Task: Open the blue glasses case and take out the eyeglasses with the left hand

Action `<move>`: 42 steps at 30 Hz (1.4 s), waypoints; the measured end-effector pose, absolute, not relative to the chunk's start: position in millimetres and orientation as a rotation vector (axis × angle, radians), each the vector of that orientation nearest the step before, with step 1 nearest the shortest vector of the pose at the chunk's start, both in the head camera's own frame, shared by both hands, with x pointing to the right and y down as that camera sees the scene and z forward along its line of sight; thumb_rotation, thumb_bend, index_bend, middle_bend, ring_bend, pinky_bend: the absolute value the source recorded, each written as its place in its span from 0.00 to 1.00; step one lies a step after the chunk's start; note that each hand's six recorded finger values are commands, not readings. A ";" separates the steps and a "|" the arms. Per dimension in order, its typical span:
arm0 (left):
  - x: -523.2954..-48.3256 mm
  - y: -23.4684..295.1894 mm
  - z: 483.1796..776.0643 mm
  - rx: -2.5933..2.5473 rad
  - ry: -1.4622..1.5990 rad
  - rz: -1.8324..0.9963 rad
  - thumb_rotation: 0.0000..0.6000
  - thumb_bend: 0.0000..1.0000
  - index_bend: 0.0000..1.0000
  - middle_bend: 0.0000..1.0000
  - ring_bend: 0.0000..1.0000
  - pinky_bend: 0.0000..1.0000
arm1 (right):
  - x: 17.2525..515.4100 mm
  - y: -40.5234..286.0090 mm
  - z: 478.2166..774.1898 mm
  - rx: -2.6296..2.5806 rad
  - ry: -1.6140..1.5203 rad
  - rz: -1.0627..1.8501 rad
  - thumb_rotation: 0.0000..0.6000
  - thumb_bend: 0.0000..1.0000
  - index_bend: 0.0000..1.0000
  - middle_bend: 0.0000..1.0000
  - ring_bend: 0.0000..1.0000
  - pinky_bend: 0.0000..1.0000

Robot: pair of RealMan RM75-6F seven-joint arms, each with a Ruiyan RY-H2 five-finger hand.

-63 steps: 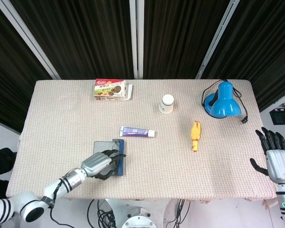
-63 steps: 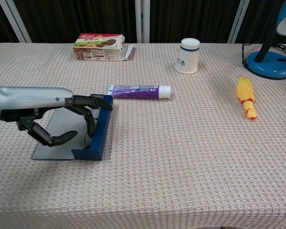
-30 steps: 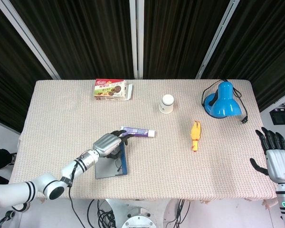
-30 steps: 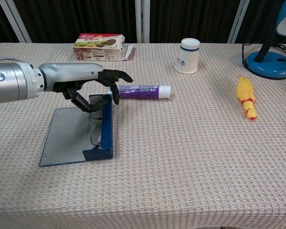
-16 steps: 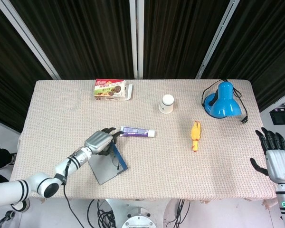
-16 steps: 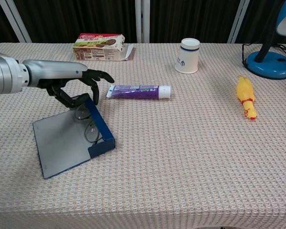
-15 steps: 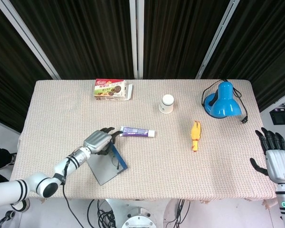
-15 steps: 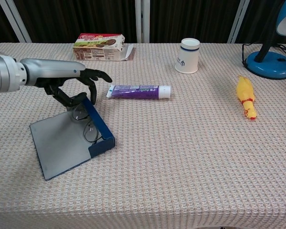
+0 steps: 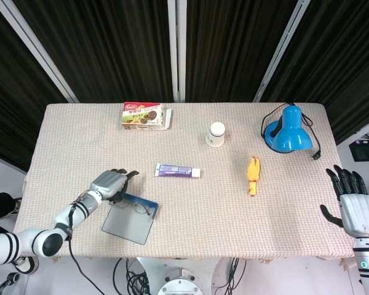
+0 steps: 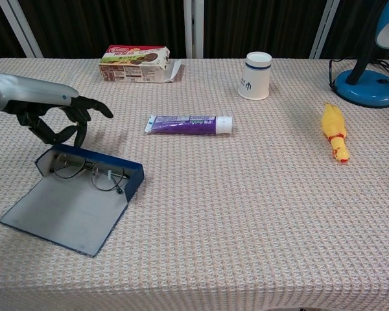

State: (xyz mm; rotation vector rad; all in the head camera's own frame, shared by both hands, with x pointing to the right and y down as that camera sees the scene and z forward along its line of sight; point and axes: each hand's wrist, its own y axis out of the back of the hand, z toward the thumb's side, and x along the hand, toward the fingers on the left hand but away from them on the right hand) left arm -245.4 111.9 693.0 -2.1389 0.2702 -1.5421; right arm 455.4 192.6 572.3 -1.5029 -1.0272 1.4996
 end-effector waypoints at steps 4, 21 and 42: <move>-253.5 116.3 691.3 -2.136 0.243 -1.623 1.00 0.70 0.06 0.46 0.11 0.17 | 454.4 192.3 573.1 -1.505 -1.024 1.499 1.00 0.23 0.00 0.00 0.00 0.00; -249.9 117.7 675.9 -2.137 0.221 -1.678 1.00 0.32 0.08 0.29 0.18 0.29 | 455.2 191.8 571.8 -1.499 -1.032 1.490 1.00 0.24 0.00 0.00 0.00 0.00; -238.2 148.6 668.2 -2.220 0.582 -1.472 1.00 0.22 0.19 0.31 0.20 0.29 | 456.2 189.6 572.9 -1.503 -1.033 1.491 1.00 0.24 0.00 0.00 0.00 0.00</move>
